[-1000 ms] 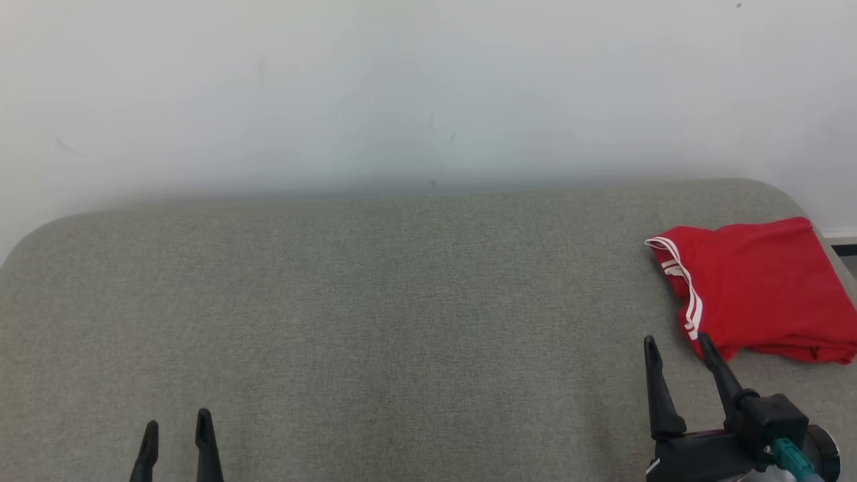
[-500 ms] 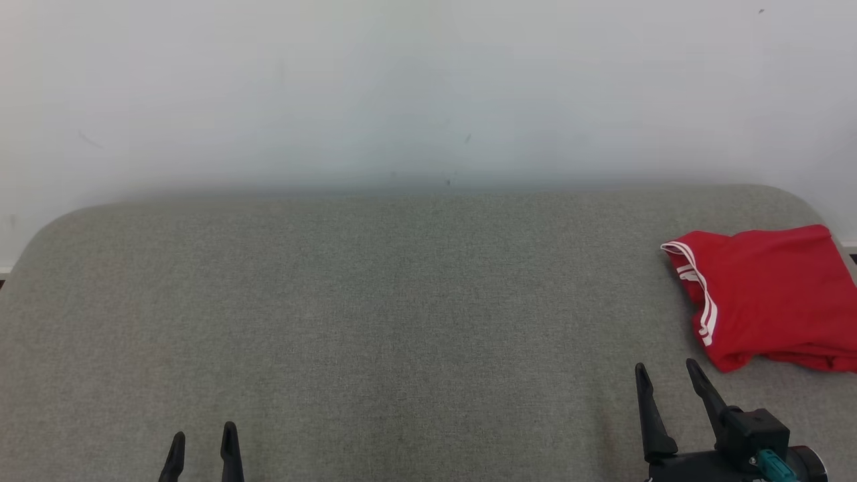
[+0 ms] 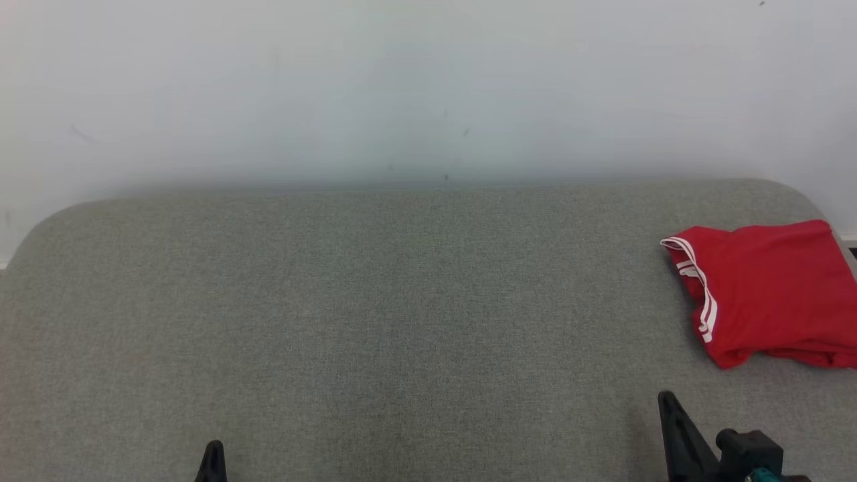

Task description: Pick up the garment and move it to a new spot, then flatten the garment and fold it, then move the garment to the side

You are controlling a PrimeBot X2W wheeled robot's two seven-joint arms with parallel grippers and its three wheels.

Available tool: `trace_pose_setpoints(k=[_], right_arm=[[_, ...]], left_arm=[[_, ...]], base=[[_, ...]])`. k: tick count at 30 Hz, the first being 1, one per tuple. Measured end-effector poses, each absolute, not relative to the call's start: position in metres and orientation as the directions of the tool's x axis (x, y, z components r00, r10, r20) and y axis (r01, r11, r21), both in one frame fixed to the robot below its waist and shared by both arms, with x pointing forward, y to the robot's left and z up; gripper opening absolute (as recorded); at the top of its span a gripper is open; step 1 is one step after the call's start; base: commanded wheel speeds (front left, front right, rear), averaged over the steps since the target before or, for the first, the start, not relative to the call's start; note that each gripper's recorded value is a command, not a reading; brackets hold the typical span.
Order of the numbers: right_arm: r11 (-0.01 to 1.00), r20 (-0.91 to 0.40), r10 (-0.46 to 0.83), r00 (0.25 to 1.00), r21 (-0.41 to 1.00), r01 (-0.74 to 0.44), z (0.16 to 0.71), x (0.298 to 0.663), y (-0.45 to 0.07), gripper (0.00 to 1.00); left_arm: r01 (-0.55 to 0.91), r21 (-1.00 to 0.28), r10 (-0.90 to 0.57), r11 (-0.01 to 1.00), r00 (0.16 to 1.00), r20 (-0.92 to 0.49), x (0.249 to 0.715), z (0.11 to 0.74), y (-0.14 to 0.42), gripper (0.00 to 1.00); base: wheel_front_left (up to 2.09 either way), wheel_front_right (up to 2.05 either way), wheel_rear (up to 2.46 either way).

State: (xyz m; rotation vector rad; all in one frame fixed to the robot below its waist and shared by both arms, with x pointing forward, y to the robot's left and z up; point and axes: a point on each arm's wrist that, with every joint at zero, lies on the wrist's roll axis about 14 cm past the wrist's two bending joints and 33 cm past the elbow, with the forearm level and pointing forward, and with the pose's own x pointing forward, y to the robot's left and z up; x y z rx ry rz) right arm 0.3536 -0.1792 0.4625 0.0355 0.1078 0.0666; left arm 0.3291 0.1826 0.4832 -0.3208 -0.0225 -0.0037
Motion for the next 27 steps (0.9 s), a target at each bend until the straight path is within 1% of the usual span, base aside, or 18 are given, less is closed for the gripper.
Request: trace_pose_setpoints(k=[5, 7, 16, 23, 24, 27], right_arm=[[0.997, -0.186, 0.063, 0.98, 0.05, -0.055, 0.438, 0.341, -0.18, 0.0], [0.996, -0.195, 0.056, 0.979, 0.081, -0.041, 0.436, 0.34, -0.182, 0.0], [0.968, -0.182, 0.026, 0.983, 0.252, 0.021, 0.442, 0.344, -0.187, 0.0], [0.927, -0.171, 0.006, 0.985, 0.371, 0.059, 0.446, 0.347, -0.191, 0.0], [0.927, -0.171, 0.006, 0.985, 0.371, 0.059, 0.446, 0.347, -0.191, 0.0], [0.898, -0.164, -0.004, 0.986, 0.433, 0.076, 0.449, 0.348, -0.192, 0.0]], left_arm=[[-0.007, -0.322, -0.002, 0.947, 1.0, -0.028, 0.326, 0.469, 0.181, 0.0], [-0.017, -0.346, 0.003, 0.938, 0.999, -0.04, 0.326, 0.466, 0.182, 0.0], [-0.061, -0.478, 0.028, 0.876, 0.997, -0.076, 0.331, 0.462, 0.187, 0.0], [-0.081, -0.562, 0.038, 0.823, 0.995, -0.088, 0.338, 0.463, 0.19, 0.0], [-0.081, -0.562, 0.038, 0.823, 0.995, -0.088, 0.338, 0.463, 0.19, 0.0], [-0.09, -0.608, 0.043, 0.789, 0.995, -0.092, 0.342, 0.465, 0.192, 0.0]], base=[[0.0, 0.0, 0.0], [0.0, 0.0, 0.0], [0.0, 0.0, 0.0], [0.0, 0.0, 0.0], [0.0, 0.0, 0.0], [0.0, 0.0, 0.0]])
